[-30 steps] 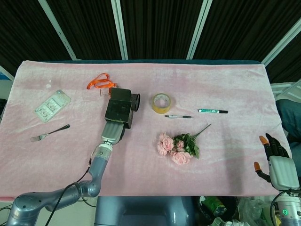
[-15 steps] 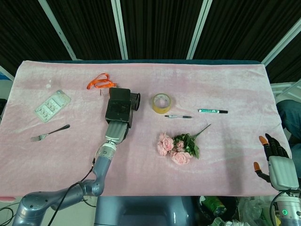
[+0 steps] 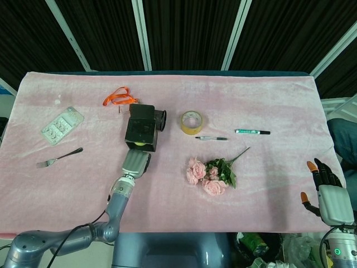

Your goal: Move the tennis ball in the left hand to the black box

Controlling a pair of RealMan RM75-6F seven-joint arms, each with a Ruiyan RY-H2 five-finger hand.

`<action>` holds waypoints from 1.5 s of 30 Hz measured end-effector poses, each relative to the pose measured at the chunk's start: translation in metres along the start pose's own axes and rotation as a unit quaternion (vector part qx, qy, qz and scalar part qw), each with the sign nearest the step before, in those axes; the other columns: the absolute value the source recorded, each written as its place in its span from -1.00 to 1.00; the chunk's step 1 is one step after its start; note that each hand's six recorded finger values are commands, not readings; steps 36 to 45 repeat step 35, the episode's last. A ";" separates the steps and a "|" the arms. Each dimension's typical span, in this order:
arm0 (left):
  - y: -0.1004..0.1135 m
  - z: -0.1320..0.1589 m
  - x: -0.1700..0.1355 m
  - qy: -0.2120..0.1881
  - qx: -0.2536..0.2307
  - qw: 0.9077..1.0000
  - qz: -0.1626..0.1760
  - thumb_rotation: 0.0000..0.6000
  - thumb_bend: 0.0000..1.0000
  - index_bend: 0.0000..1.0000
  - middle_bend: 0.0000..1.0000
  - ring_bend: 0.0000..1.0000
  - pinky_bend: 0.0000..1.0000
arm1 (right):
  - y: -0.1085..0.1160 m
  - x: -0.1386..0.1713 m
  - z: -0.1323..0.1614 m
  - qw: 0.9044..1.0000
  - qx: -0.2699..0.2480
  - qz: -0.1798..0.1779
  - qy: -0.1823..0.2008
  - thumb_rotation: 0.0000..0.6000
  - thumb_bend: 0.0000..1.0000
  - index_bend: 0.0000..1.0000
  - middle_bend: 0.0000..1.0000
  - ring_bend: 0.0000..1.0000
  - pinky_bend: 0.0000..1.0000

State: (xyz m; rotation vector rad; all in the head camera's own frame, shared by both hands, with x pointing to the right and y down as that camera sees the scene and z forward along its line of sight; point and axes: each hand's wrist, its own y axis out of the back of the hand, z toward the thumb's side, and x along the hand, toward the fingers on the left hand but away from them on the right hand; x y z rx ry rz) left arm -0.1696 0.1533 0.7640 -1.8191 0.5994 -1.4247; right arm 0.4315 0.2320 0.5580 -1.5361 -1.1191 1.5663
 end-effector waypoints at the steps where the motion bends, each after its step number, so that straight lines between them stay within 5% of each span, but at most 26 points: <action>1: 0.000 0.000 -0.005 -0.003 -0.002 1.000 -0.003 1.00 0.13 0.22 0.39 0.39 0.80 | 0.000 0.000 0.000 1.000 0.000 0.000 0.000 1.00 -0.36 -0.96 -1.00 -0.89 -0.67; 12: 0.038 -0.017 -0.104 -0.049 -0.025 0.998 -0.043 1.00 -0.34 -0.38 -0.31 -0.44 -0.10 | 0.000 0.000 0.000 1.000 0.002 -0.001 0.000 1.00 -0.36 -0.96 -1.00 -0.89 -0.67; 18: 0.067 -0.059 -0.150 -0.036 0.003 0.999 0.000 1.00 -0.37 -0.60 -0.61 -0.90 -0.64 | 0.000 0.001 0.000 1.000 0.002 0.000 -0.001 1.00 -0.36 -0.96 -1.00 -0.89 -0.67; 25: 0.095 -0.116 -0.196 0.025 -0.006 0.994 0.108 1.00 -0.54 -0.75 -0.76 -0.97 -0.80 | 0.002 0.000 0.000 1.000 0.003 -0.005 -0.001 1.00 -0.36 -0.96 -1.00 -0.89 -0.67; 35: 0.101 -0.203 -0.253 0.079 -0.108 0.980 0.148 1.00 -0.55 -0.77 -0.81 -1.00 -0.83 | 0.002 0.002 0.003 1.000 0.008 -0.006 0.005 1.00 -0.36 -0.96 -1.00 -0.89 -0.67; 45: 0.101 -0.203 -0.253 0.079 -0.108 0.980 0.148 1.00 -0.55 -0.77 -0.81 -1.00 -0.83 | 0.002 0.002 0.003 1.000 0.008 -0.006 0.005 1.00 -0.36 -0.96 -1.00 -0.89 -0.67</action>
